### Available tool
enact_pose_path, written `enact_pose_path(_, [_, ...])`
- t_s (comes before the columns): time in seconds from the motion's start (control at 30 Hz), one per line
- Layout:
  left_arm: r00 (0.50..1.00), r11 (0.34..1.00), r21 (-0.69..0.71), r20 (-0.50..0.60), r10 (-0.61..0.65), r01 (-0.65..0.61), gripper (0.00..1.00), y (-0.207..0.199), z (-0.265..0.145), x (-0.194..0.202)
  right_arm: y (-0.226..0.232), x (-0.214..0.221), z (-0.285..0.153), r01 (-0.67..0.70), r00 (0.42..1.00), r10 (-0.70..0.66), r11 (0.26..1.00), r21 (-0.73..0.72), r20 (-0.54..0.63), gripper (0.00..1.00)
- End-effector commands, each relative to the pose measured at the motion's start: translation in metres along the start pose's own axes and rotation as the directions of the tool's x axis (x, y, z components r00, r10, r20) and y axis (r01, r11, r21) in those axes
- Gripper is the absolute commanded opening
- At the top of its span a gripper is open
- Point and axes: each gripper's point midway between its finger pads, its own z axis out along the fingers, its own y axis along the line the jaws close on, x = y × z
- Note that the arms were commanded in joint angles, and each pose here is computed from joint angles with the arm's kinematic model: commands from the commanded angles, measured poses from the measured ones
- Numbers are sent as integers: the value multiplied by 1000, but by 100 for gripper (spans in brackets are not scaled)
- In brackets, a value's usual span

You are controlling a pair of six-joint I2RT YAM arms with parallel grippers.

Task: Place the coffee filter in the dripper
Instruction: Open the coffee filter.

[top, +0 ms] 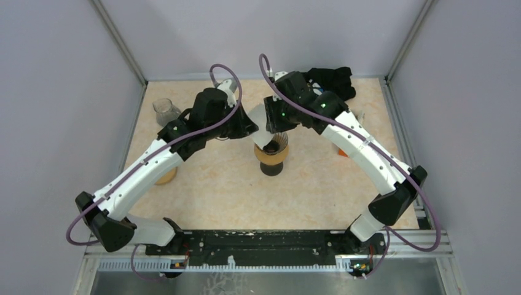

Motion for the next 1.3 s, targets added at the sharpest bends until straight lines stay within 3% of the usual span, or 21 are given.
enact_pose_path(0.0, [985, 990, 80, 116, -128, 119, 0, -19, -4, -26, 17, -26, -28, -50, 982, 59, 997, -53, 181, 35])
enact_pose_path(0.33, [967, 976, 102, 155, -205, 190, 0, -19, -2, -29, 14, -25, -34, -83, 960, 88, 996, -31, 264, 36])
enact_pose_path(0.73, [983, 991, 18, 126, -131, 130, 0, -4, -4, -20, -5, -17, -38, -25, 974, 7, 997, 75, 225, 1])
enact_pose_path(1.27, [994, 996, -80, -108, 20, -28, 0, 9, 7, 11, -16, -2, -29, -4, 997, -1, 998, 60, 77, 0])
